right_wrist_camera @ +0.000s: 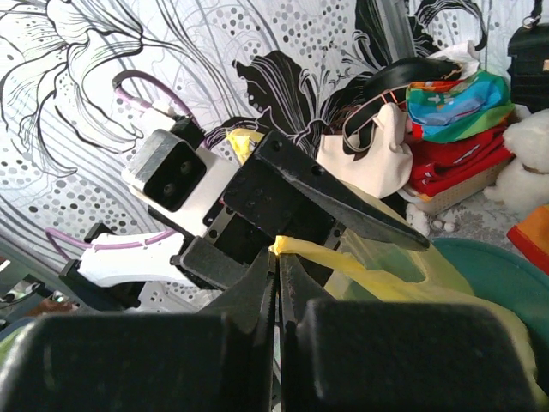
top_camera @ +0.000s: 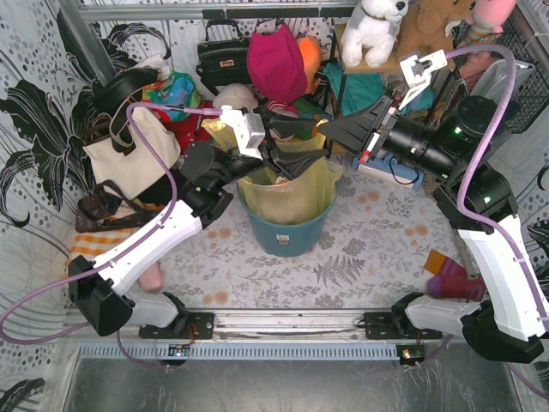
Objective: Tie the trash bag
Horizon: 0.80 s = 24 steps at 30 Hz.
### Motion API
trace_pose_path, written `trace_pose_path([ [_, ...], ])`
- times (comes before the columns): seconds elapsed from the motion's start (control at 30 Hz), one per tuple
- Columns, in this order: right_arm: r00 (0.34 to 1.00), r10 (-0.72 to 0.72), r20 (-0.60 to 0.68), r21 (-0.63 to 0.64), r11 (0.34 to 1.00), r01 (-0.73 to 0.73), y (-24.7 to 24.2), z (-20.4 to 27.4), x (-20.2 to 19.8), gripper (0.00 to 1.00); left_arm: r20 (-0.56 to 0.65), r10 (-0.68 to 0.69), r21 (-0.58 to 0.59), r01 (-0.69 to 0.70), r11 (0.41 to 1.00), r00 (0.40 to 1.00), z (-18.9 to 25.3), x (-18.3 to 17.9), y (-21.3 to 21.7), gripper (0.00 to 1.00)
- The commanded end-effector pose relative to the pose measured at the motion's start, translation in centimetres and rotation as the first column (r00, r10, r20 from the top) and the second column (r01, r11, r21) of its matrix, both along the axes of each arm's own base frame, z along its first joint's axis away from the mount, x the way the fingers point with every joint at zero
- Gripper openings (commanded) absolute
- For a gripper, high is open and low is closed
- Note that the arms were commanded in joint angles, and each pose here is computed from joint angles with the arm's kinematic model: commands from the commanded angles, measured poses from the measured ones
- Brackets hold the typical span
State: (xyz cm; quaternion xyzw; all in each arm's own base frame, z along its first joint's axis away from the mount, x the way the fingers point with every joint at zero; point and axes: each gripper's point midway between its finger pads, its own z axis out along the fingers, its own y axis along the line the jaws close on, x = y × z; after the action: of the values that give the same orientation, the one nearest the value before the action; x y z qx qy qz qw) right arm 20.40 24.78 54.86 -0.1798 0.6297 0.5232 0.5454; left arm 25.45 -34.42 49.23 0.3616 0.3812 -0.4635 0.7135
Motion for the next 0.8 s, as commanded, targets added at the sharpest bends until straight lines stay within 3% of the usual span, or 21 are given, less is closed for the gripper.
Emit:
trace_pose_path([
  [0.0,0.995,0.074,0.065,0.026,0.997,-0.076,0.3,1.3,-1.7,0.00,0.056,0.008,-0.028,-0.006,1.000,0.998,1.7,-0.2,0.4,0.70],
  [0.1,0.994,0.088,0.066,0.030,0.996,-0.090,0.5,1.4,-1.8,0.00,0.057,-0.022,-0.017,0.023,1.000,0.998,1.5,-0.3,-0.1,0.69],
  [0.23,0.993,0.095,0.069,0.036,0.995,-0.098,0.6,1.7,-1.7,0.00,0.062,-0.061,-0.012,0.062,0.998,0.996,1.6,-0.6,-0.6,0.58],
  [0.37,0.994,0.081,0.071,0.037,0.996,-0.084,0.6,1.8,-1.5,0.00,0.065,-0.085,-0.010,0.086,0.996,0.994,1.6,-0.9,-0.8,0.38],
  [0.47,0.996,0.046,0.071,0.035,0.998,-0.049,0.2,1.8,-1.0,0.00,0.057,-0.093,-0.009,0.094,0.996,0.994,1.7,-1.1,-0.8,0.13],
  [0.53,0.997,0.011,0.071,0.032,0.999,-0.013,-0.1,1.8,-0.6,0.00,0.049,-0.096,-0.009,0.097,0.995,0.994,1.7,-1.1,-0.8,0.03],
  [0.63,0.996,-0.046,0.077,0.021,0.999,0.045,-0.9,2.1,-0.2,0.22,0.040,-0.096,-0.008,0.096,0.995,0.995,1.6,-1.0,-0.8,0.00],
  [0.77,0.988,-0.127,0.088,0.014,0.992,0.126,-2.1,2.7,0.4,0.29,0.033,-0.092,-0.004,0.092,0.996,0.995,1.4,-0.9,-0.8,0.00],
])
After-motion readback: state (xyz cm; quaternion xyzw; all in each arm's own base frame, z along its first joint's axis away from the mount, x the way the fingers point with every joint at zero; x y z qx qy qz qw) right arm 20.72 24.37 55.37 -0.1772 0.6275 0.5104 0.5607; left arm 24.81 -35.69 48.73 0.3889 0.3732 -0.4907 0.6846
